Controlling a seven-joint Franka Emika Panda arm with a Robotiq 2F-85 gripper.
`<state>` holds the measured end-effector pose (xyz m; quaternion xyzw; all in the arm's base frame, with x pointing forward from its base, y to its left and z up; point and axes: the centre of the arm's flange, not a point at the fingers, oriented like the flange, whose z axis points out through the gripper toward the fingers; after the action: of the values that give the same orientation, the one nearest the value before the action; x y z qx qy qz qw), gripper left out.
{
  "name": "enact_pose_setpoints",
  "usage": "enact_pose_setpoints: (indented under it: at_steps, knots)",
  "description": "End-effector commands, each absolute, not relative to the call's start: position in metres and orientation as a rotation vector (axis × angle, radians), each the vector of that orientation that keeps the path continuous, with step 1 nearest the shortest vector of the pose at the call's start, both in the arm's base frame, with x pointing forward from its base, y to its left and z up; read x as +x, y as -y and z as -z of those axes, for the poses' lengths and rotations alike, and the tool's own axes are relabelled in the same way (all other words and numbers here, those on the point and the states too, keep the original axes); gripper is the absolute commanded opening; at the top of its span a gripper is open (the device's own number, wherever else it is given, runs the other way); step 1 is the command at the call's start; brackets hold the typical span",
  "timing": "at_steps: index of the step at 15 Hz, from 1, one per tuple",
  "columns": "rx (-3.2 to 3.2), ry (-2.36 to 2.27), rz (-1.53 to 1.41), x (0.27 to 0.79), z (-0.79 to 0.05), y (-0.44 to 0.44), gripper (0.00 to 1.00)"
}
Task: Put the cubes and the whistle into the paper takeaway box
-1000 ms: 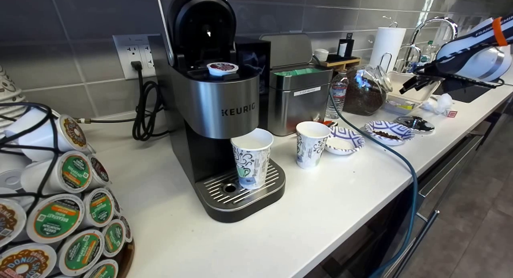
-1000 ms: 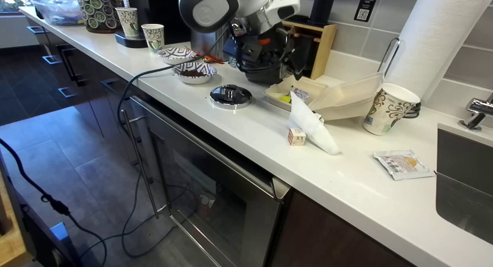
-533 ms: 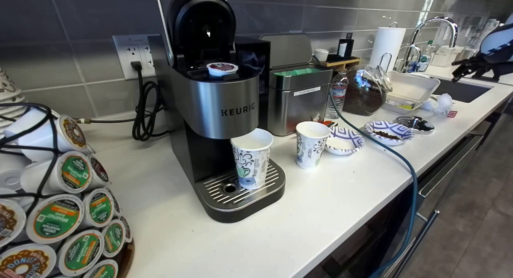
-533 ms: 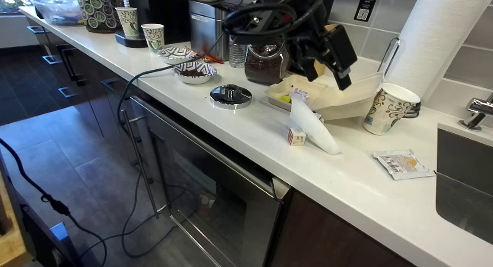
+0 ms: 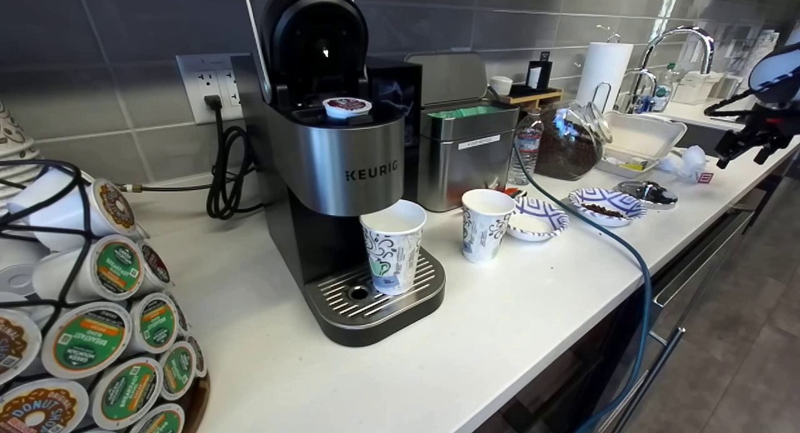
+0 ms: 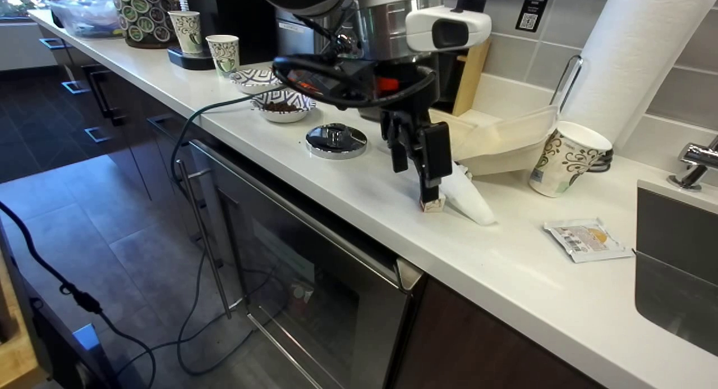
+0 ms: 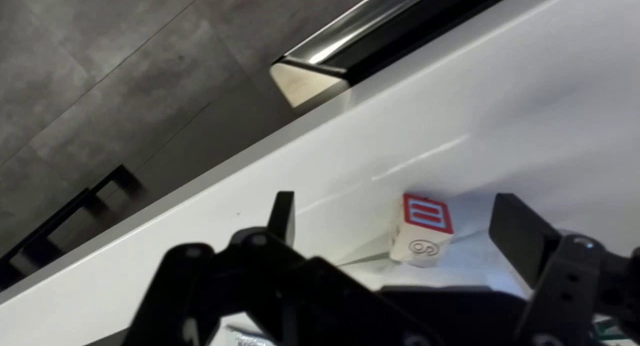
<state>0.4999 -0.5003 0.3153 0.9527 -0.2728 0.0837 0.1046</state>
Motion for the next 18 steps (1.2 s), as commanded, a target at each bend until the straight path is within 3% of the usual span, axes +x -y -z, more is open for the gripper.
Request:
enact_pose_setpoints:
  at_steps: [1,10,15,16,17,18]
  knots:
    - [2.91,0.965,-0.273,0.509,-0.309,0.512,1.0]
    - [2.919,1.039,-0.337,0.521,-0.276,0.518,1.0]
    - [2.844,1.033,-0.445,0.53,-0.274,0.52,0.8]
    - [2.824,1.033,-0.457,0.531,-0.274,0.521,0.8]
    - [2.813,1.033,-0.466,0.531,-0.275,0.522,0.73]
    - [2.808,1.034,-0.469,0.532,-0.274,0.523,0.56]
